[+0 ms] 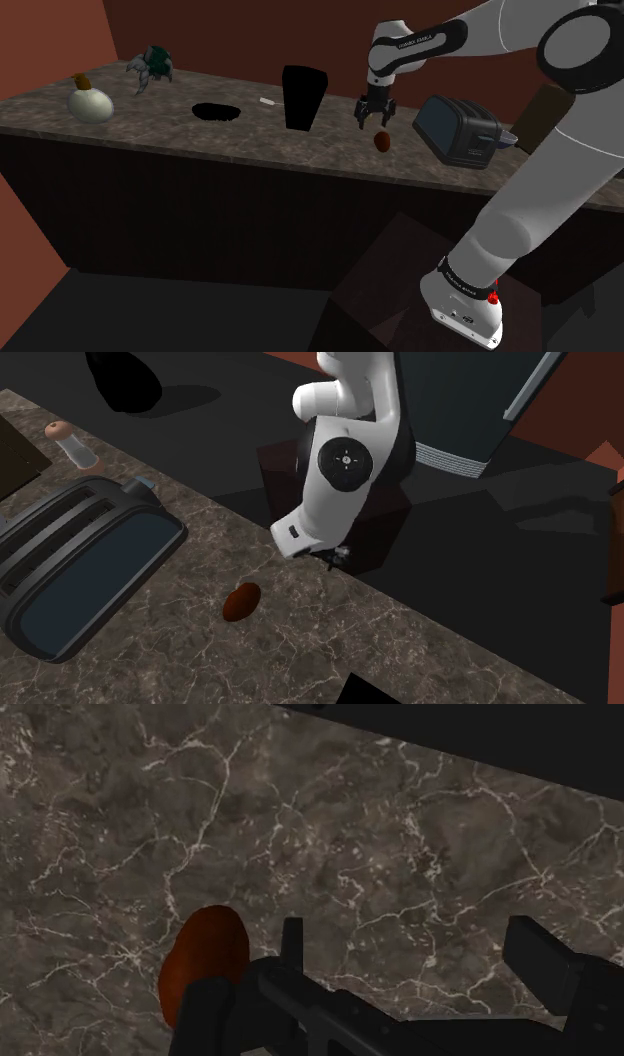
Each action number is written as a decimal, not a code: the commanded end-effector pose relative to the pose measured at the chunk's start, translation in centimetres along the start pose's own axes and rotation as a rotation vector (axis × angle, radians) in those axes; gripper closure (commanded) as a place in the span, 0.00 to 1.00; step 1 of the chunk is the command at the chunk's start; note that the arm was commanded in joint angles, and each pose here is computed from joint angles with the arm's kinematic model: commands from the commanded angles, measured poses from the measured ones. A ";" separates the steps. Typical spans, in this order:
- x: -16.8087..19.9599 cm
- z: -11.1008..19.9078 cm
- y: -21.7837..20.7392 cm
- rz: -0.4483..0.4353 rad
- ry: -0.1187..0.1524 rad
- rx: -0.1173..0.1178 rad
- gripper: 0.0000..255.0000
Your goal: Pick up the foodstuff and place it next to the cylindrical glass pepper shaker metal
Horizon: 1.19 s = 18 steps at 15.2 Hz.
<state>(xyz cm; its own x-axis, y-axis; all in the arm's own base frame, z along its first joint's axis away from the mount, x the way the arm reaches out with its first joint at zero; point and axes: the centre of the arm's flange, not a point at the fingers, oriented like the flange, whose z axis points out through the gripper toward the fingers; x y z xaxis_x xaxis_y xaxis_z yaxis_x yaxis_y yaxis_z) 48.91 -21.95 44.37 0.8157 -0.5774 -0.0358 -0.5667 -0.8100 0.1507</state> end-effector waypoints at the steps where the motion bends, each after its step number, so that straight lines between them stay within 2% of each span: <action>1: 1.7 1.7 1.1 0.043 -0.011 -0.025 0.00; 12: 10.9 9.2 8.9 0.270 -0.076 -0.157 0.00; 18: 10.9 12.0 9.5 0.276 -0.078 -0.160 0.00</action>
<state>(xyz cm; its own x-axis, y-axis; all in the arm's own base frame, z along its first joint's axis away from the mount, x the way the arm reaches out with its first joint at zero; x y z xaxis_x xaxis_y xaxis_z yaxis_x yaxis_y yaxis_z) 51.05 -37.06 34.00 0.6193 -0.7838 -0.0468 -0.7344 -0.5993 0.3185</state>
